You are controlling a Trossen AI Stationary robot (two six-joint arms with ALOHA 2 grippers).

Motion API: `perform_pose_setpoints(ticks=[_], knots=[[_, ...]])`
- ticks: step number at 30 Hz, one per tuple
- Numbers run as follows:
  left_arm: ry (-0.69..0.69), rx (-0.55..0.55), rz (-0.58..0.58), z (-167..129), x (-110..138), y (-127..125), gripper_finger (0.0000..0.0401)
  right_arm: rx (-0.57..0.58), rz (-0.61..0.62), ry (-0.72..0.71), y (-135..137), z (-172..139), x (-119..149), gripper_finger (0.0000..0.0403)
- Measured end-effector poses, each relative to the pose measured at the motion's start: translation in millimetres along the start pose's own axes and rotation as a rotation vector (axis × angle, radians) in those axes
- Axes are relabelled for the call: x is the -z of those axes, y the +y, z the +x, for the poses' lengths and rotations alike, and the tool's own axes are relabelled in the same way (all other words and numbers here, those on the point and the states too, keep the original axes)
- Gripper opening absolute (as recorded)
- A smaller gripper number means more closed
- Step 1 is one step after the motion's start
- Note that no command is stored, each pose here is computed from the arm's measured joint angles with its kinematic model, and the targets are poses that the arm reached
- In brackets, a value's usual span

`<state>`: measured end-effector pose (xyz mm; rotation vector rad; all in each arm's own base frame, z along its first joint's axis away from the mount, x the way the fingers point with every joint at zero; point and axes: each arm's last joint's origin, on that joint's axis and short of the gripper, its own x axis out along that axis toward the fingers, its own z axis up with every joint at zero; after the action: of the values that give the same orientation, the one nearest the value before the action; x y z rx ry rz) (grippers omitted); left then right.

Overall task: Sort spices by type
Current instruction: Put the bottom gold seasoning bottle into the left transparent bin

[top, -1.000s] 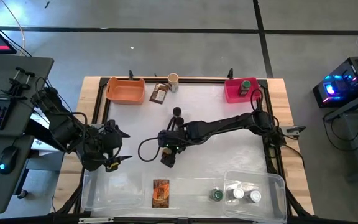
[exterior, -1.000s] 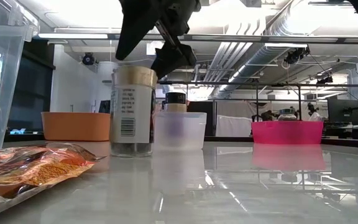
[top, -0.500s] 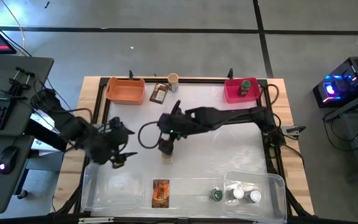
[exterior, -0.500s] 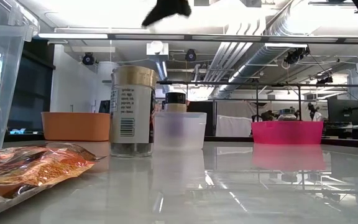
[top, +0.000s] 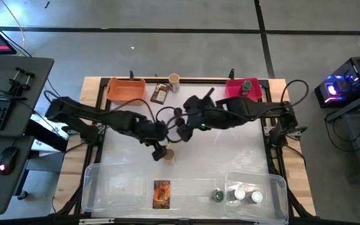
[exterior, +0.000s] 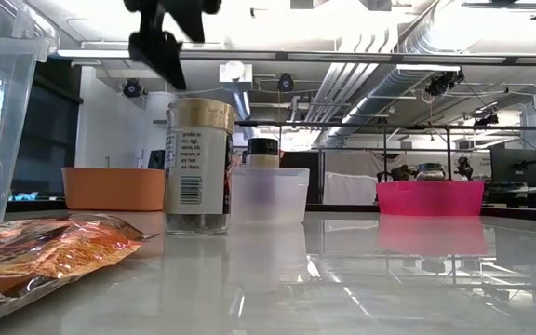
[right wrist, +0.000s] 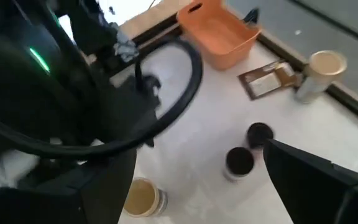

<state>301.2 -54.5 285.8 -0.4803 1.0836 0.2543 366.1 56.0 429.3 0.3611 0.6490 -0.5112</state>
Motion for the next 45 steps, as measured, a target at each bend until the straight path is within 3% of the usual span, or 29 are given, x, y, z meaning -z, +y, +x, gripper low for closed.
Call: perform_pose_setpoints(ticks=[9,17,23,39,45], knots=[[0.012,0.008,-0.023,36.9,-7.3,-10.2,0.0372,0.047,-0.007,-0.029,1.4,-8.4,4.4,0.0346],[0.090,-0.052,-0.036,61.2,-3.6,-9.0,0.0372,0.066,-0.001,-0.007,0.2,-7.0,7.0,0.0346],[0.104,-0.011,-0.035,73.4,-4.5,-14.5,0.0372,0.066,-0.002,-0.005,0.1,-7.0,7.2,0.0346],[0.104,-0.006,0.069,67.7,-5.8,-10.5,0.0372,0.074,-0.005,-0.002,-0.7,-7.0,7.5,0.0346],[0.024,-0.045,0.107,42.5,-18.4,-7.0,0.0372,0.071,-0.001,0.001,-1.7,-6.8,6.7,0.0346]])
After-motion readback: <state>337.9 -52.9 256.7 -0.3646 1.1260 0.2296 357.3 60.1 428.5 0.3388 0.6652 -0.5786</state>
